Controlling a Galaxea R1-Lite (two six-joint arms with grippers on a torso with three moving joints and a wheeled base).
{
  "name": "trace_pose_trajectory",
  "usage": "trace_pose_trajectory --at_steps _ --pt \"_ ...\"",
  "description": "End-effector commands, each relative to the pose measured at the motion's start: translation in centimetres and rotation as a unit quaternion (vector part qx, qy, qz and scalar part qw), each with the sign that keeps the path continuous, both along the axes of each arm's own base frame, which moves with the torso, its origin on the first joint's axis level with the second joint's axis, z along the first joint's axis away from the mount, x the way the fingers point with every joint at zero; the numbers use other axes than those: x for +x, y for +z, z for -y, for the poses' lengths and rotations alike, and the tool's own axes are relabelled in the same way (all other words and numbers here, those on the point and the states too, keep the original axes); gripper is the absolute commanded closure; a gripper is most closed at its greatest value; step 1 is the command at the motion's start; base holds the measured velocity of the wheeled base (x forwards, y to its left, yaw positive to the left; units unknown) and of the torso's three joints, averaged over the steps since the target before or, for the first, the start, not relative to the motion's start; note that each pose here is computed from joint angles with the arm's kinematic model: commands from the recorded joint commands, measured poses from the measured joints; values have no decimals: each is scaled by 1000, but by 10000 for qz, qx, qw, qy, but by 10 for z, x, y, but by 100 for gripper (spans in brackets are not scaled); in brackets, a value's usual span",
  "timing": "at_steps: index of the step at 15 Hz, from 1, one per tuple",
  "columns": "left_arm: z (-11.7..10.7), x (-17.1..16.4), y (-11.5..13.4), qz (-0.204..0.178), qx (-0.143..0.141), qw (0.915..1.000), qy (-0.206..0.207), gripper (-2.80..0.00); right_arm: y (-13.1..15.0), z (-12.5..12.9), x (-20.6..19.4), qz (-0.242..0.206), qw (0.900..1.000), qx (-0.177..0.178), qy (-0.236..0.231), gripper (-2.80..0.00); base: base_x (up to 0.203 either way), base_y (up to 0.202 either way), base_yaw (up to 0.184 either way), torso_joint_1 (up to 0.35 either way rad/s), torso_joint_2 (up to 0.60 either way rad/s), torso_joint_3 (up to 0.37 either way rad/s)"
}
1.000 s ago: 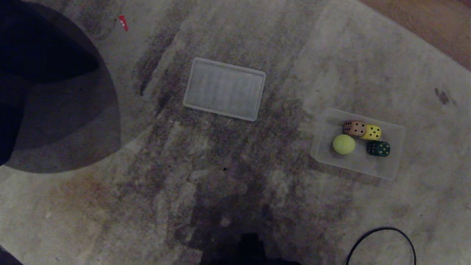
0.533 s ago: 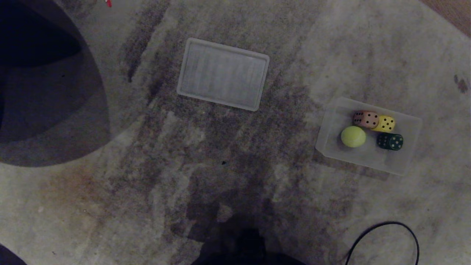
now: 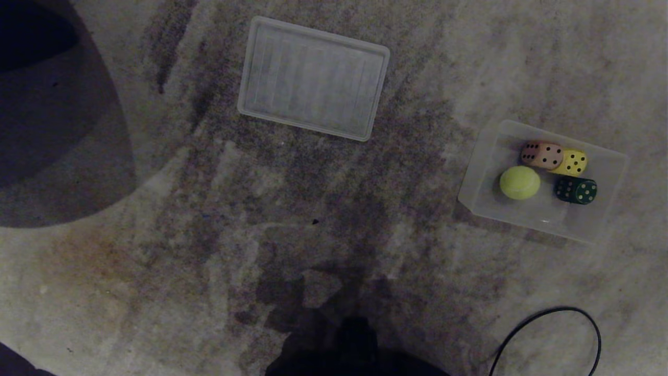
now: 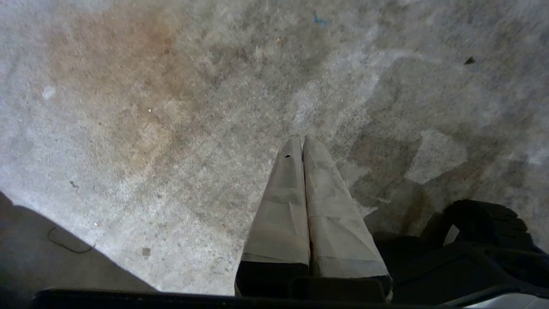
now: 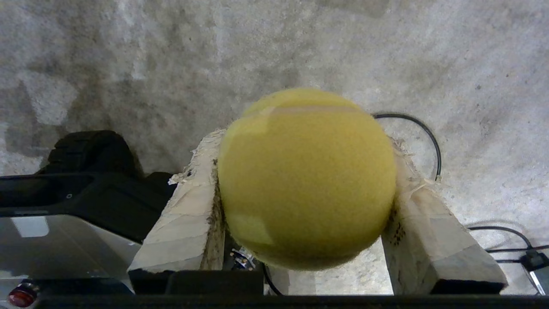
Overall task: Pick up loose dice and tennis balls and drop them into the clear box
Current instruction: Put the ball in the box
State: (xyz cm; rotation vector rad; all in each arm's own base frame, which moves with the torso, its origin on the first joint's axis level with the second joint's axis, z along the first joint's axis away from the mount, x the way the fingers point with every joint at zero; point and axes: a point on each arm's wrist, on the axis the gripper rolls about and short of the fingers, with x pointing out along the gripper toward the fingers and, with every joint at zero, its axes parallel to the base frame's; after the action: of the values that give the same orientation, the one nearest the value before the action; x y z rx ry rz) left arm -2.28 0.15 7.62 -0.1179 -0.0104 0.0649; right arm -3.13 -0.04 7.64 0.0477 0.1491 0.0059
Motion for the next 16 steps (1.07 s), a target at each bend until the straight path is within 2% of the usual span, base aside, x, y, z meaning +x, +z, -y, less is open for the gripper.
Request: trace_pose_trajectory --at_steps 1,8,9,12,16 --pt "0 0 0 -18 -2 10000 3 0 0 0 0 2 10000 -78 24 0 0 0 0 2 2 -61" --pt "0 0 0 -16 -10 10000 3 0 0 0 0 1 10000 -15 -8 0 0 0 0 1 0 -9" --pt "0 0 0 -12 -10 10000 3 0 5 0 0 -10 9999 94 -54 0 0 0 0 0 0 0" --pt "0 0 0 -17 -10 10000 3 0 38 0 14 -500 9973 472 -245 0 0 0 0 0 0 0" --pt "0 0 -1 -9 -10 10000 3 0 74 0 69 -988 9922 643 -400 0 0 0 0 0 0 0"
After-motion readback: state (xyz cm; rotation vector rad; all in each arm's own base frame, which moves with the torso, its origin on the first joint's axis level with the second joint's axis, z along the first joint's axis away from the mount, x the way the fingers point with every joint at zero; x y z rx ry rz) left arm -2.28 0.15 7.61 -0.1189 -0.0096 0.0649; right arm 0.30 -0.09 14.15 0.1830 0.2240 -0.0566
